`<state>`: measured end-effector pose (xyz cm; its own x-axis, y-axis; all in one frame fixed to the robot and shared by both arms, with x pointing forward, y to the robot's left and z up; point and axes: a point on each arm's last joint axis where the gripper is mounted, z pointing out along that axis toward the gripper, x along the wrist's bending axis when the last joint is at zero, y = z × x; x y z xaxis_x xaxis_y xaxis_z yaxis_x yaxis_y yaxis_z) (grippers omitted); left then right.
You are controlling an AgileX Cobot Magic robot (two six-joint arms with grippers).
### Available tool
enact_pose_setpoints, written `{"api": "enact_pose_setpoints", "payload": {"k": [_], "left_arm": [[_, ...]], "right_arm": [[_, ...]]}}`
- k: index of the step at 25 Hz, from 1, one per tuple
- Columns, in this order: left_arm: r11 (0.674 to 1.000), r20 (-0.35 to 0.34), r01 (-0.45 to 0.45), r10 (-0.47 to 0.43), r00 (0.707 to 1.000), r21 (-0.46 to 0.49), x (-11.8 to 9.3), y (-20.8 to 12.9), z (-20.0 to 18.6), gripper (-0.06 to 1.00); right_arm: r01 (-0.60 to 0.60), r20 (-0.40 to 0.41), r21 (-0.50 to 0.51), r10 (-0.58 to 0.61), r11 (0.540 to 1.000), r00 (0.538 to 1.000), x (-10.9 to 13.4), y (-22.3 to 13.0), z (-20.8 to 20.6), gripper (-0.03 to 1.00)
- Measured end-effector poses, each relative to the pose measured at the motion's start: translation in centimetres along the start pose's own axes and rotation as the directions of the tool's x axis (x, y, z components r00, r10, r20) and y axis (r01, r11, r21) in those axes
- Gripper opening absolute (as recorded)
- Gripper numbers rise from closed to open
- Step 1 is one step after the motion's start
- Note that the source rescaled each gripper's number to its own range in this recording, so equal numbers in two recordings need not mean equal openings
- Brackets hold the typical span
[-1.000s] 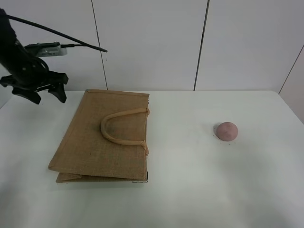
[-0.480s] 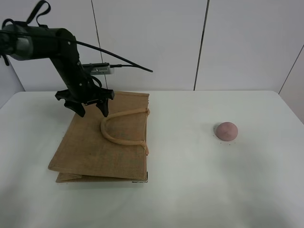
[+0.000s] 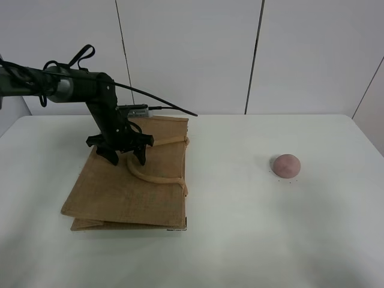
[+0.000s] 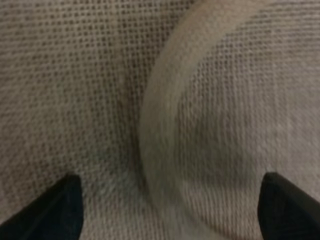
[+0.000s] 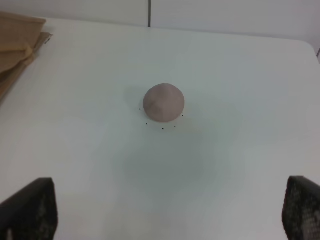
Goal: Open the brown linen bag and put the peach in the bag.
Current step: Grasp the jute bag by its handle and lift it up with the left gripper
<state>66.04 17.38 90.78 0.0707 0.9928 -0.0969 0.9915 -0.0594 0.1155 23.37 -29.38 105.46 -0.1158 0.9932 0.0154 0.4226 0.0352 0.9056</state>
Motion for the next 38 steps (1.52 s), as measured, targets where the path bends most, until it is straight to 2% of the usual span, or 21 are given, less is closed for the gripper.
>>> {"api": "enact_pose_setpoints", "payload": {"k": [5, 9, 10, 12, 16, 17, 22, 25, 31, 38], "left_arm": [[1.0, 0.0, 0.008, -0.008, 1.0, 0.016, 0.1, 0.1, 2.4, 0.98], [1.0, -0.002, 0.008, -0.008, 1.0, 0.021, 0.1, 0.1, 2.7, 0.91], [1.0, -0.004, 0.007, -0.007, 1.0, 0.022, 0.2, 0.1, 2.8, 0.86], [1.0, -0.005, 0.006, -0.006, 1.0, 0.02, 0.2, 0.1, 2.8, 0.7], [1.0, 0.005, 0.013, -0.013, 1.0, 0.013, 0.1, 0.2, 2.7, 0.1], [1.0, 0.006, 0.014, -0.014, 1.0, 0.012, 0.1, 0.3, 2.6, 0.02], [0.999, 0.002, 0.01, -0.01, 1.0, 0.046, -0.2, 0.9, 1.5, 0.01], [0.999, 0.008, 0.002, -0.002, 1.0, 0.042, -0.6, 1.7, -1.0, 0.01], [0.989, 0.05, -0.021, 0.029, 0.998, -0.146, -1.7, 3.0, -11.6, 0.01], [0.954, 0.068, -0.067, 0.091, 0.994, -0.292, -2.1, 1.5, -21.4, 0.0]], "right_arm": [[0.0, 0.0, 0.0, 0.0, 1.0, 1.0, 0.0, 0.0, 0.0, 1.0], [0.0, 0.0, 0.0, 0.0, 1.0, 1.0, 0.0, 0.0, 0.0, 1.0], [0.0, 0.0, 0.0, 0.0, 1.0, 1.0, 0.0, 0.0, 0.0, 1.0], [0.0, 0.0, 0.0, 0.0, 1.0, 1.0, 0.0, 0.0, 0.0, 1.0], [0.0, 0.0, 0.0, 0.0, 1.0, 1.0, 0.0, 0.0, 0.0, 1.0], [0.0, 0.0, 0.0, 0.0, 1.0, 1.0, 0.0, 0.0, 0.0, 1.0], [0.0, 0.0, 0.0, 0.0, 1.0, 1.0, 0.0, 0.0, 0.0, 1.0], [0.0, 0.0, 0.0, 0.0, 1.0, 1.0, 0.0, 0.0, 0.0, 1.0], [0.0, 0.0, 0.0, 0.0, 1.0, 1.0, 0.0, 0.0, 0.0, 1.0], [0.0, 0.0, 0.0, 0.0, 1.0, 1.0, 0.0, 0.0, 0.0, 1.0]]}}
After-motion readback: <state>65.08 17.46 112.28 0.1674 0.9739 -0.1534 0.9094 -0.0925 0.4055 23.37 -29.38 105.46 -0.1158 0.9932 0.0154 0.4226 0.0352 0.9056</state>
